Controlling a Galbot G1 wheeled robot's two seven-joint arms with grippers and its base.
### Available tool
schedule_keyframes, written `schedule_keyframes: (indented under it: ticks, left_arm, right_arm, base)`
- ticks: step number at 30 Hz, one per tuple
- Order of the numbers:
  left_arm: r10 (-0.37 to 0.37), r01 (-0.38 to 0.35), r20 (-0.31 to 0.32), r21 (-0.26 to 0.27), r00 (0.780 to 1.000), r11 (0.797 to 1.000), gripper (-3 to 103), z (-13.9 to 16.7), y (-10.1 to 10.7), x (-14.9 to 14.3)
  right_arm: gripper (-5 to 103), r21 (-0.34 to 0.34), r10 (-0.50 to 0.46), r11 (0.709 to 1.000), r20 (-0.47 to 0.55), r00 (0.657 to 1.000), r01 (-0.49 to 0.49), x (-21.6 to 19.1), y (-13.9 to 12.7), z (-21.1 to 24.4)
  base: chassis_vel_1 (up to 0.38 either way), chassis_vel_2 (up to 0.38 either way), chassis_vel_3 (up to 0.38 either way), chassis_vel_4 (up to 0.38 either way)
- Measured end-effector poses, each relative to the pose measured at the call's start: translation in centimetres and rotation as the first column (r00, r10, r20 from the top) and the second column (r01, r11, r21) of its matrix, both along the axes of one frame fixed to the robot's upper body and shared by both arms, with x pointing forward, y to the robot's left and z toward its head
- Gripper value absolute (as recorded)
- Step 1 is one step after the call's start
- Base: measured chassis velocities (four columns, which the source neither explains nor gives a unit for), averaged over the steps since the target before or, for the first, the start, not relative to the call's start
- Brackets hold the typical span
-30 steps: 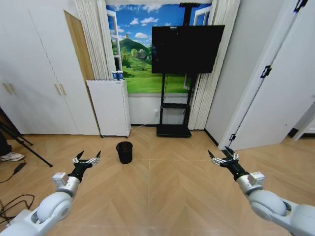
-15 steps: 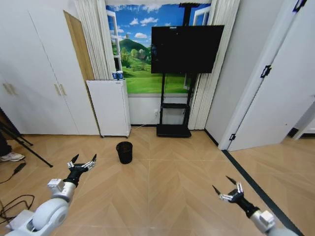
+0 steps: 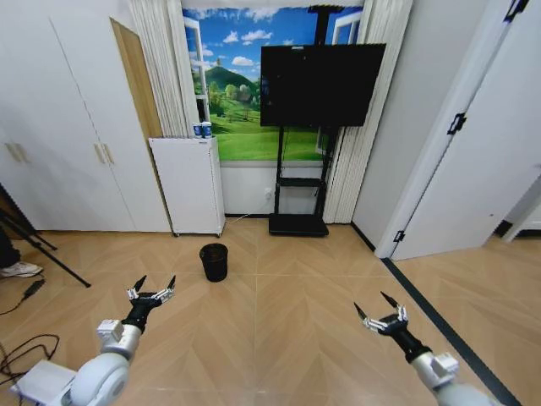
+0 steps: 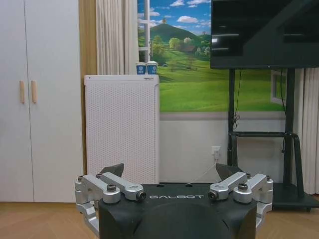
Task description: Pick up the trash bin and place the garbage on the floor into it.
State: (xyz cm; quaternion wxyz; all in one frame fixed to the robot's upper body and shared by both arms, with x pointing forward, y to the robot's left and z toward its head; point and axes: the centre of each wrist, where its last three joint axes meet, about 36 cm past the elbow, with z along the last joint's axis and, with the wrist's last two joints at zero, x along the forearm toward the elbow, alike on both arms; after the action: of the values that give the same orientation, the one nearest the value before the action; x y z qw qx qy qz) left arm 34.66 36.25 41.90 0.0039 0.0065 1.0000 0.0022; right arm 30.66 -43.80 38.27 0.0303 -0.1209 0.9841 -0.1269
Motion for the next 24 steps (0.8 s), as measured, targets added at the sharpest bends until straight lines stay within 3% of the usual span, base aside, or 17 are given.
schedule_keyframes:
  ticks: [3,5,24]
  left_arm:
    - [0.003,-0.003,-0.005,0.000,1.000,1.000,100,0.00,-0.06,-0.02]
    - [0.028,-0.027,-0.040,0.018,0.999,0.999,100,0.29,0.14,0.01]
    - [0.032,-0.031,-0.045,0.023,0.998,0.999,100,0.41,0.20,0.04]
  right_arm:
    - [100,-0.001,0.000,1.000,0.012,1.000,0.000,0.89,-0.04,0.98]
    - [100,-0.012,-0.027,1.000,0.008,1.000,0.027,1.10,0.14,1.32]
    - [100,-0.017,-0.031,0.999,0.006,0.999,0.032,1.07,0.13,1.27]
  base:
    - [0.000,0.000,0.000,0.000]
    - [0.000,0.000,0.000,0.000]
    - [0.000,0.000,0.000,0.000]
